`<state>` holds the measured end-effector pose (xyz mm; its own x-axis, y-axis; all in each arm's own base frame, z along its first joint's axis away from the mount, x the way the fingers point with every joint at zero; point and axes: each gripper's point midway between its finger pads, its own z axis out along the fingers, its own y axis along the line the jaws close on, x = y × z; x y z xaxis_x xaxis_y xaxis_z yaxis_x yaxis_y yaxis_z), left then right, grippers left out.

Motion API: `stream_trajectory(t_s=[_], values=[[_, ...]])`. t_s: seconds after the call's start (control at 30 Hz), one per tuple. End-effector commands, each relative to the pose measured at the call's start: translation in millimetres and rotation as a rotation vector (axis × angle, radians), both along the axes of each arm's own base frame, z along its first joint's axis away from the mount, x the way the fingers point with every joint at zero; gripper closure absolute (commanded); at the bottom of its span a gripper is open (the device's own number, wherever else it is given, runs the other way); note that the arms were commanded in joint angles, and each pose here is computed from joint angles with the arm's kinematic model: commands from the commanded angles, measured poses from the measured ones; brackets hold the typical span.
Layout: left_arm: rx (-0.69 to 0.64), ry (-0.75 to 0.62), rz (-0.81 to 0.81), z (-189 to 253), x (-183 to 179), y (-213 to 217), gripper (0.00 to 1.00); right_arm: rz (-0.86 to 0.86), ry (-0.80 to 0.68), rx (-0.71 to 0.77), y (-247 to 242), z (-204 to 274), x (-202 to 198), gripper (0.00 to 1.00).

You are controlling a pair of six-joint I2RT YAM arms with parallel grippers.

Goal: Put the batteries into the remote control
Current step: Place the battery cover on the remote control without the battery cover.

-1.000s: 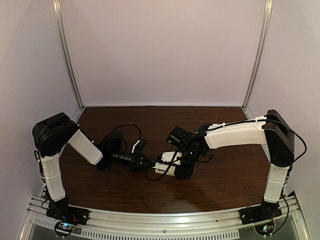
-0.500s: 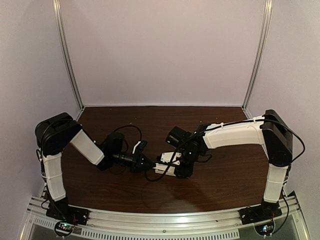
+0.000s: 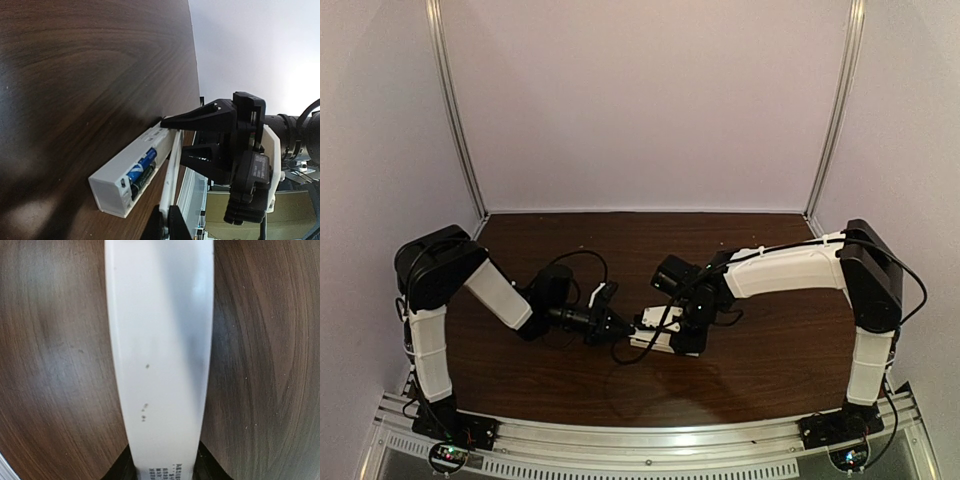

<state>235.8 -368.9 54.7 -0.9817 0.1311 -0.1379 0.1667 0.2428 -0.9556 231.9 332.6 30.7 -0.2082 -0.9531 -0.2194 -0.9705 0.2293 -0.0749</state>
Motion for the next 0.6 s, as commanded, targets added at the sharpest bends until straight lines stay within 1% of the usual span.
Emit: stream_trajectory(t_s=[0.0,0.2,0.3,0.43,0.57], values=[[-0.021,-0.017,-0.019,3.1,-0.4,-5.6,1.0,-0.009,-0.01,-0.002,1.8,1.9,7.2,0.65],[-0.019,-0.006,-0.02,2.2,-2.6,-4.8,1.0,-0.007,-0.007,-0.005,1.8,-0.2,7.6,0.69],[-0.023,-0.002,-0.019,3.1,-3.1,-4.1,1.0,-0.005,-0.003,-0.006,2.0,-0.4,6.8,0.69],[-0.022,0.002,-0.022,3.1,-4.2,-4.1,1.0,-0.003,0.001,-0.005,1.9,-0.7,6.1,0.66],[-0.02,0.001,-0.025,2.8,-4.1,-4.5,1.0,-0.003,0.0,-0.006,2.3,-1.0,6.6,0.68]])
